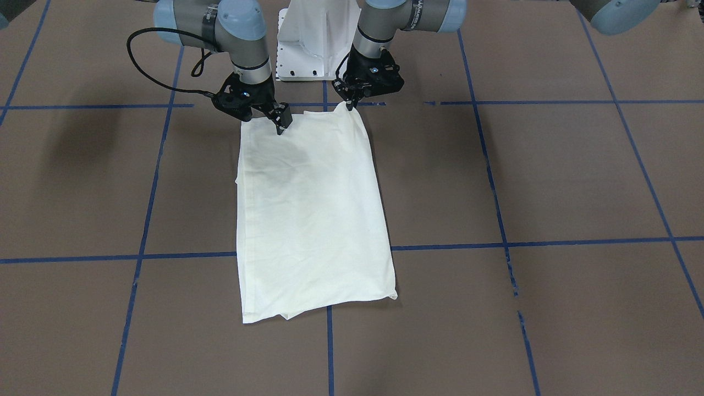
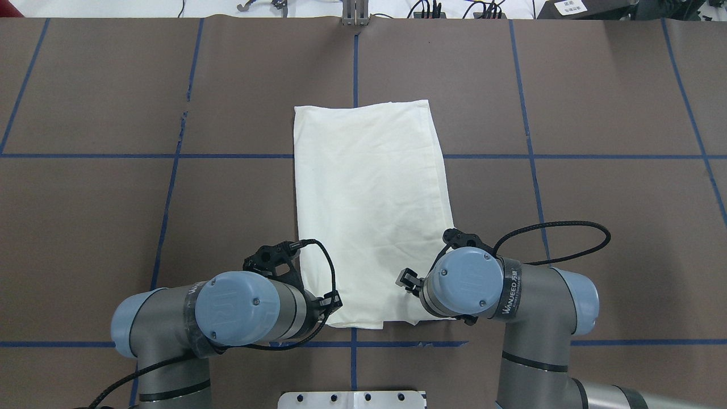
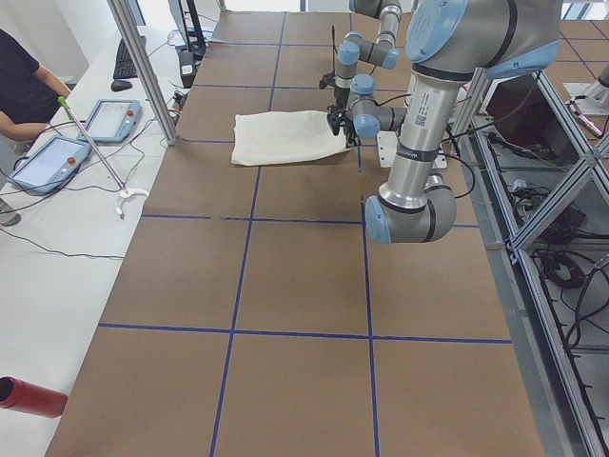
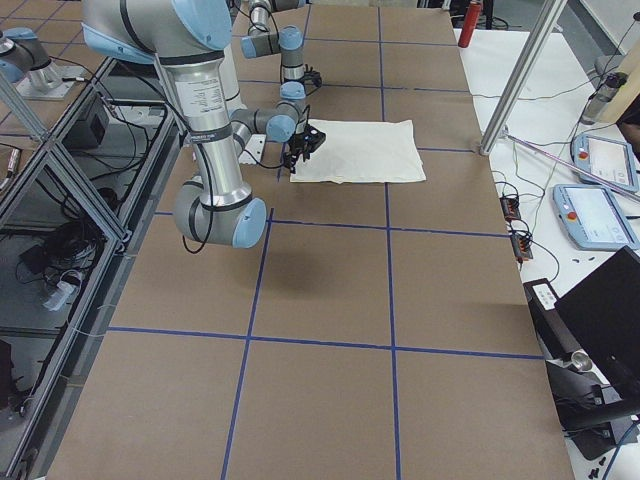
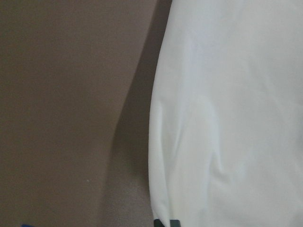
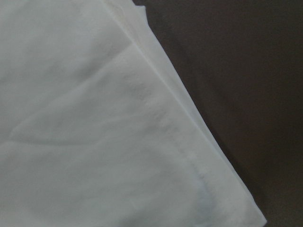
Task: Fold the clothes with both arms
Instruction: 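Grasp the near corners with both grippers and adjust the folded shirt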
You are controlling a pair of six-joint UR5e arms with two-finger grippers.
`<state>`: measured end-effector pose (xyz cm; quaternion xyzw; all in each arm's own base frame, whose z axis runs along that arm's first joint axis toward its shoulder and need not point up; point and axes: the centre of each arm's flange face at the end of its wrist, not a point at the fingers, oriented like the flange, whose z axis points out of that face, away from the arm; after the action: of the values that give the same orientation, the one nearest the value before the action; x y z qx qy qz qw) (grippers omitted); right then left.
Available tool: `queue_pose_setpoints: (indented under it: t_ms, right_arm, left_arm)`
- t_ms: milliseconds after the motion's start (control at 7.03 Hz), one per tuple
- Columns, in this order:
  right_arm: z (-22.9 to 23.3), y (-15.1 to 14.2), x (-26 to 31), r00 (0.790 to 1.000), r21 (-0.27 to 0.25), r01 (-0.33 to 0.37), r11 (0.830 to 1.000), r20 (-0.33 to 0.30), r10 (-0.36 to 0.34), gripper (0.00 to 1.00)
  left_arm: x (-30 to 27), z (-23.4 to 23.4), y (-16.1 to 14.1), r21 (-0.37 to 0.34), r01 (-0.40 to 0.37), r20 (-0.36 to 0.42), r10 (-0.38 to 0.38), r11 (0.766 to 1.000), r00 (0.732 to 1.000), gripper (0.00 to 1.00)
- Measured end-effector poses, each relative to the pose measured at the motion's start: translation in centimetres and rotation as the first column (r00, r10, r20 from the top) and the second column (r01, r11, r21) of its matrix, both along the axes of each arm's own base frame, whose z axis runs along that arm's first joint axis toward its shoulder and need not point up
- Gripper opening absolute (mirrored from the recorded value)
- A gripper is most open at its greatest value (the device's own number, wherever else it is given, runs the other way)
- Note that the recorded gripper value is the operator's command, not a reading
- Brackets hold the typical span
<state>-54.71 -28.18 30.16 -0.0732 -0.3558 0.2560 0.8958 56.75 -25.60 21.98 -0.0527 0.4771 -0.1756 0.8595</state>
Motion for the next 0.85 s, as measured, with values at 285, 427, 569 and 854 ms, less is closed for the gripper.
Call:
queue_pose_setpoints:
  t_ms: [285, 427, 569, 854]
  right_arm:
    - [0.46, -0.08, -0.2, 1.0, -0.002, 0.001, 1.0, -0.01, -0.001, 1.0]
    - [0.67, -0.11, -0.31, 1.0, -0.003, 0.001, 1.0, -0.014, -0.001, 1.0]
    - [0.77, -0.14, -0.41, 1.0, -0.002, 0.001, 1.0, -0.013, -0.001, 1.0]
    - [0.83, -0.16, -0.47, 1.0, 0.001, -0.001, 1.0, 0.005, 0.001, 1.0]
  left_arm:
    - [0.02, -0.29, -0.01, 0.001, 0.001, -0.004, 0.0, 1.0, 1.0, 0.0]
    - [-0.06, -0.41, 0.01, 0.002, 0.001, -0.006, -0.001, 1.0, 1.0, 0.0]
    - [-0.17, -0.56, 0.03, 0.003, 0.001, -0.009, -0.001, 1.0, 1.0, 0.0]
    - [-0.23, -0.65, 0.04, 0.003, 0.001, -0.011, -0.001, 1.0, 1.0, 0.0]
